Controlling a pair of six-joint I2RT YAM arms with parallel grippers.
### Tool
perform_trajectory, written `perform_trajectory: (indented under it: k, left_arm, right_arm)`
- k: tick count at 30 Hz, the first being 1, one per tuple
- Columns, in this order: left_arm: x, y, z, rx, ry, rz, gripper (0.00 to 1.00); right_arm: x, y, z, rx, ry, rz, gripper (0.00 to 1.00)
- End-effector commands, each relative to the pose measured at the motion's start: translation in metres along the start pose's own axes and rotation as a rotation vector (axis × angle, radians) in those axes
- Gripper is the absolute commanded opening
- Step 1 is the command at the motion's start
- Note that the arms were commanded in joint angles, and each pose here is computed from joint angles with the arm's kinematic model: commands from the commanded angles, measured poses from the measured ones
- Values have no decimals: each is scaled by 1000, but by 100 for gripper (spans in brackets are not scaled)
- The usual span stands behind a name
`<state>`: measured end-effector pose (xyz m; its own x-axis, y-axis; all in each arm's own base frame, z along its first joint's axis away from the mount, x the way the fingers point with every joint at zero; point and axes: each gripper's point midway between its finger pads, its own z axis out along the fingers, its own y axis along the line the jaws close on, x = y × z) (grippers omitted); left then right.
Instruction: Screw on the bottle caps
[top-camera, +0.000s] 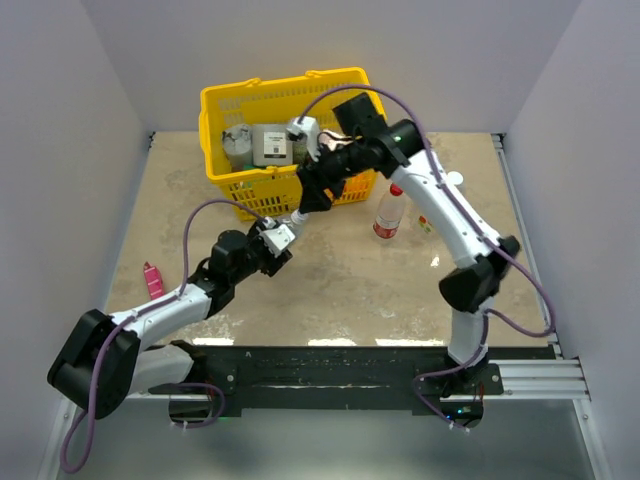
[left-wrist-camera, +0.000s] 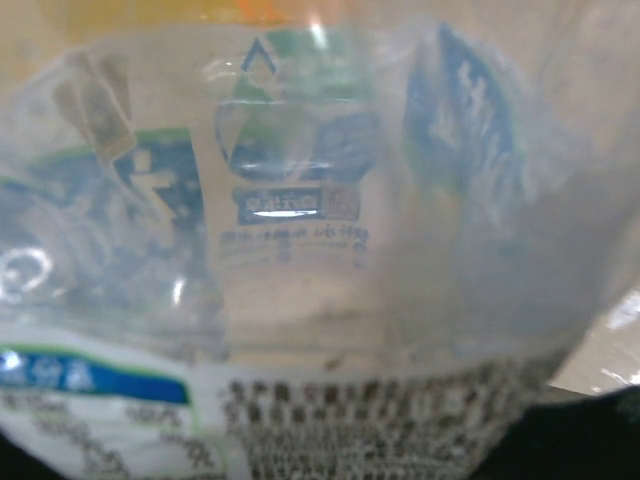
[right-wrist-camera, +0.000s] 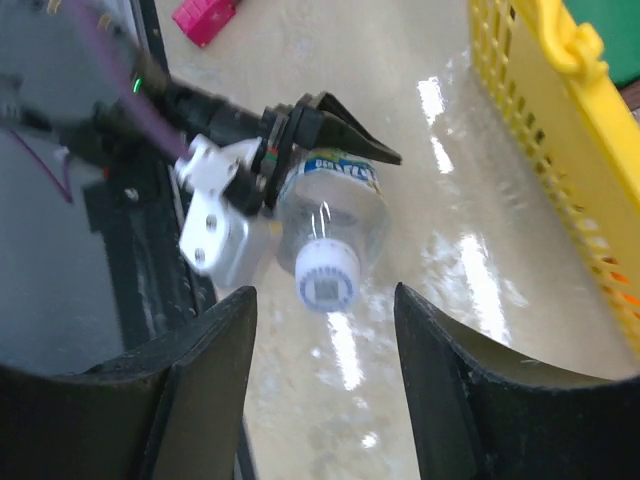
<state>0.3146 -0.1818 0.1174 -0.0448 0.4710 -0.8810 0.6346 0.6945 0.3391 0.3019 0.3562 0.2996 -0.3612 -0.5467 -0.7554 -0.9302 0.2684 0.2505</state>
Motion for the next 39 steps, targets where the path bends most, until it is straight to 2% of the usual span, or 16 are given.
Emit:
perform_trajectory:
  k: [1,3,4,7,13,20,26,29,30,31,32,35,36,37,38,39]
  left_arm:
    - [-34,-31,-4,207,-133,-6,0]
    - [-41,-45,-9,301,-166,36,0]
    - [-43,-50,-10,332,-171,48,0]
    - [-50,-60,-13,420,-190,96,0]
    - [-60,-64,-12,502,-209,222,0]
    - [-69,-57,-11,484,-222,293,0]
    - [-73,-57,-12,484,-232,278,0]
    - [-72,-57,-11,481,-233,272,0]
    - [-73,-56,-10,476,-235,270,0]
    - [-73,-54,-9,461,-227,255,0]
    - [-74,-51,-7,443,-225,241,0]
    - [-85,-16,1,223,-223,139,0]
    - [-104,3,-1,117,-283,121,0]
    - [-102,27,-1,-27,-257,57,0]
    - [-113,44,-5,-124,-287,34,0]
    - [-117,55,-8,-187,-293,23,0]
  right_arm:
    - [-4,30,-65,12,-115,-482,58]
    - [18,41,-70,28,-97,-652,57]
    - [23,41,-69,35,-75,-809,57]
    - [41,53,-63,13,-26,-1012,57]
    - [49,67,-46,-86,25,-1232,56]
    - [54,67,-37,-130,58,-1319,54]
    - [50,66,-36,-133,61,-1314,36]
    - [51,68,-35,-146,60,-1306,22]
    - [52,69,-36,-149,58,-1289,9]
    - [49,70,-36,-150,46,-1272,1]
    - [47,70,-32,-147,40,-1237,0]
    - [31,52,-13,-41,13,-894,0]
    - [34,48,-7,-7,26,-668,0]
    - [26,37,-2,44,18,-558,0]
    - [27,24,-1,68,16,-411,0]
    - [38,15,16,61,42,-138,0]
